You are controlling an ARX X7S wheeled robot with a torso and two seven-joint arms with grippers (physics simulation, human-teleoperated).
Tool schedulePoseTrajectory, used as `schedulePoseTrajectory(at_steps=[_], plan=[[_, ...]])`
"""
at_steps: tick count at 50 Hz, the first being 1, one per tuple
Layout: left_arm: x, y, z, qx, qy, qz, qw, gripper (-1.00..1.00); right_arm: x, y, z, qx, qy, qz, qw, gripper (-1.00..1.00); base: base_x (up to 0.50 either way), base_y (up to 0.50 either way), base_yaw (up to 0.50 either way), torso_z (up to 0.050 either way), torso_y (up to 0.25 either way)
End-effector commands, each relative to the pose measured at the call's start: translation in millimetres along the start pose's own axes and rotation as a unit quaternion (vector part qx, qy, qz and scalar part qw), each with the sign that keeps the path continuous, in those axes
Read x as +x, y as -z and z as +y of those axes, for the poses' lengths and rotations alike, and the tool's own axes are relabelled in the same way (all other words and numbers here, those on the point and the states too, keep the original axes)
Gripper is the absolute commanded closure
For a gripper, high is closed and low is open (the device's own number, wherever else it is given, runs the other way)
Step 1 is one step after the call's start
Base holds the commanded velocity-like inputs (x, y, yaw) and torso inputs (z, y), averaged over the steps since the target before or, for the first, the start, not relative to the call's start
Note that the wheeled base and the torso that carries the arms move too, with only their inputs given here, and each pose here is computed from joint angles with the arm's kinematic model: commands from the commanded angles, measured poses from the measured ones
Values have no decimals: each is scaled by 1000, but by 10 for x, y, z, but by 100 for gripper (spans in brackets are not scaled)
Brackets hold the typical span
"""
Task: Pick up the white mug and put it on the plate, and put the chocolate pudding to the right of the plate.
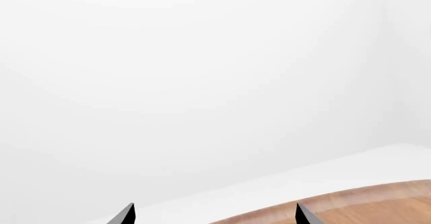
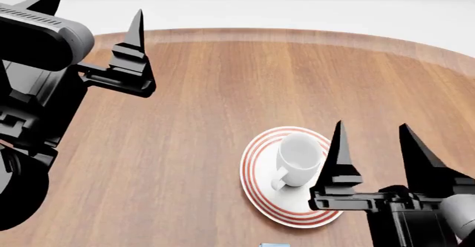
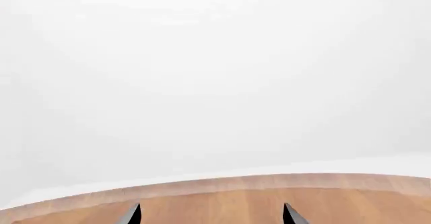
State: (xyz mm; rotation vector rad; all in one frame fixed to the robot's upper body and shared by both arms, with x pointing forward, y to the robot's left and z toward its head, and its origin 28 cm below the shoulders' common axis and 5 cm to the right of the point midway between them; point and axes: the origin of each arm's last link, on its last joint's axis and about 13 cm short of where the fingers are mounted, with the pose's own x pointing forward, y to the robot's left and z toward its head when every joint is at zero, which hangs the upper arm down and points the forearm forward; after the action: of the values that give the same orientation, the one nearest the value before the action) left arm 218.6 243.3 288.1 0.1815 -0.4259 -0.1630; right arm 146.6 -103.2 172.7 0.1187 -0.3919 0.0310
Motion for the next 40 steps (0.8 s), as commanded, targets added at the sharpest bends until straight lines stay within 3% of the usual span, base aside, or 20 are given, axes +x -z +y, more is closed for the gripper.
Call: schedulePoseTrajectory(at_steps=[1, 9, 13, 24, 25, 31, 40], plan=[[22, -43, -19, 7, 15, -14, 1000, -100, -243, -104, 109, -45, -23, 103, 993, -100, 0, 0, 0, 0, 0], [28, -27, -29, 3, 18, -11, 1000, -100, -330, -167, 157, -62, -42, 174, 982, -100, 0, 0, 0, 0, 0], [20, -32, -27, 5, 20, -11, 1000, -100, -363, -241, 201, -39, -57, 214, 974, -100, 0, 0, 0, 0, 0], [16, -5, -22, 9, 21, -6, 1000, -100, -355, -320, 204, -56, -50, 245, 967, -100, 0, 0, 0, 0, 0], [13, -10, -27, 11, 22, -6, 1000, -100, -361, -342, 229, -38, -50, 276, 959, -100, 0, 0, 0, 0, 0], [11, -8, -30, 12, 23, -6, 1000, -100, -267, -399, 214, -50, -46, 255, 965, -100, 0, 0, 0, 0, 0], [13, 17, -37, 10, 25, -1, 1000, -100, -231, -425, 278, -56, -66, 273, 958, -100, 0, 0, 0, 0, 0]])
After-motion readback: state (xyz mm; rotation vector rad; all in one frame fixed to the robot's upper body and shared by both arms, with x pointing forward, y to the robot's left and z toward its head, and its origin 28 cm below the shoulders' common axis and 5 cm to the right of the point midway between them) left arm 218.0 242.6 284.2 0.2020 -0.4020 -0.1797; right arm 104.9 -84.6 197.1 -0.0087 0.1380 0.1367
